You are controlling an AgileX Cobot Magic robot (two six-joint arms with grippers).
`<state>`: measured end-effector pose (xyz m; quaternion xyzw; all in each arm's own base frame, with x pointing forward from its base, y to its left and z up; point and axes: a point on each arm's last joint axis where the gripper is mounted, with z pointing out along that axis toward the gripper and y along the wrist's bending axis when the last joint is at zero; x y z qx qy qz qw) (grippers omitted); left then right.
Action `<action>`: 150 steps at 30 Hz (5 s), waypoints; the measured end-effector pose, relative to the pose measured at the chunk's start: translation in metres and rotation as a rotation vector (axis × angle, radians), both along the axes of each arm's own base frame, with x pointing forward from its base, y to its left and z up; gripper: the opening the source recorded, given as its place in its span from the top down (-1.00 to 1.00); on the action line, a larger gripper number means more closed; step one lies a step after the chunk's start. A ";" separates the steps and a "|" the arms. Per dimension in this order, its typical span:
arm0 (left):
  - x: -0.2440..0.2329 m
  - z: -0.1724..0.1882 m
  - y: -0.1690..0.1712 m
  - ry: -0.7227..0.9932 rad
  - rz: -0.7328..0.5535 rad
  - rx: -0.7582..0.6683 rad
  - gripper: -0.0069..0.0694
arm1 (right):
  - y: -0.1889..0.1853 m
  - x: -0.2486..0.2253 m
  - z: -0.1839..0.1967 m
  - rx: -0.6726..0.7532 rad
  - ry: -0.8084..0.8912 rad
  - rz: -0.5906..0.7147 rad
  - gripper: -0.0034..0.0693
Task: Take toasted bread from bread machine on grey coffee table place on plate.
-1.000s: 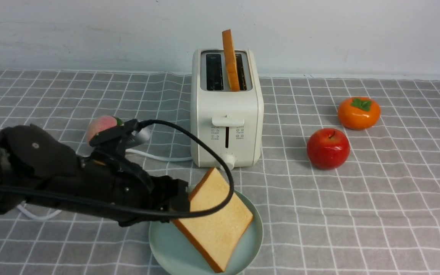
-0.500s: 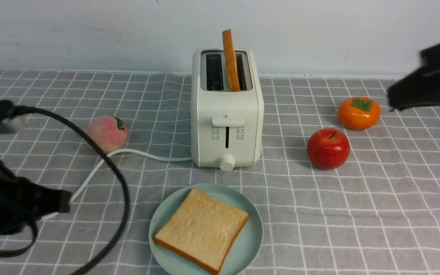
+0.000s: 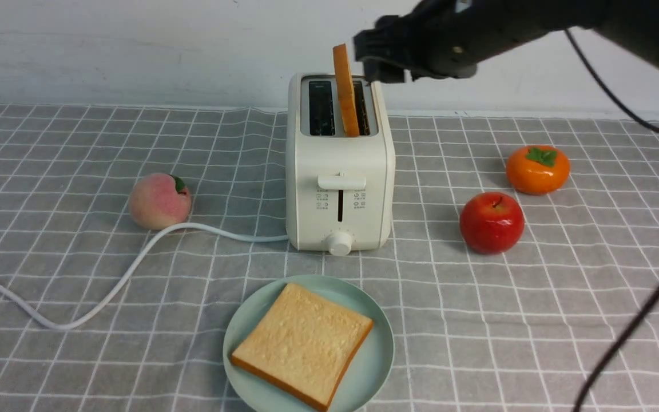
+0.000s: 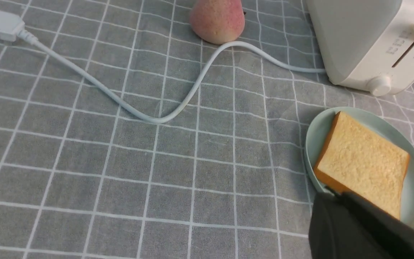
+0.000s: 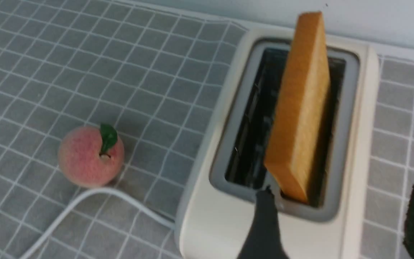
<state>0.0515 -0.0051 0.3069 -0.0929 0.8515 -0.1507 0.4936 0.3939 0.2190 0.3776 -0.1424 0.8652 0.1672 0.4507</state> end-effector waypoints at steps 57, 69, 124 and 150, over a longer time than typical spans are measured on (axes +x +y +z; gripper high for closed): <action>-0.004 0.002 0.001 -0.093 0.013 -0.070 0.86 | 0.007 -0.073 -0.104 0.231 0.725 0.527 0.64; -0.005 -0.001 0.002 -0.064 0.018 -0.064 0.86 | 0.015 -0.055 -0.124 0.176 0.602 0.421 0.47; 0.000 0.018 -0.003 -0.273 -0.027 -0.125 0.86 | -0.227 -0.358 -0.019 0.144 -0.556 -0.277 0.87; 0.001 0.016 0.000 -0.261 -0.010 -0.069 0.83 | -0.219 -0.361 -0.050 0.164 -0.731 -0.171 0.77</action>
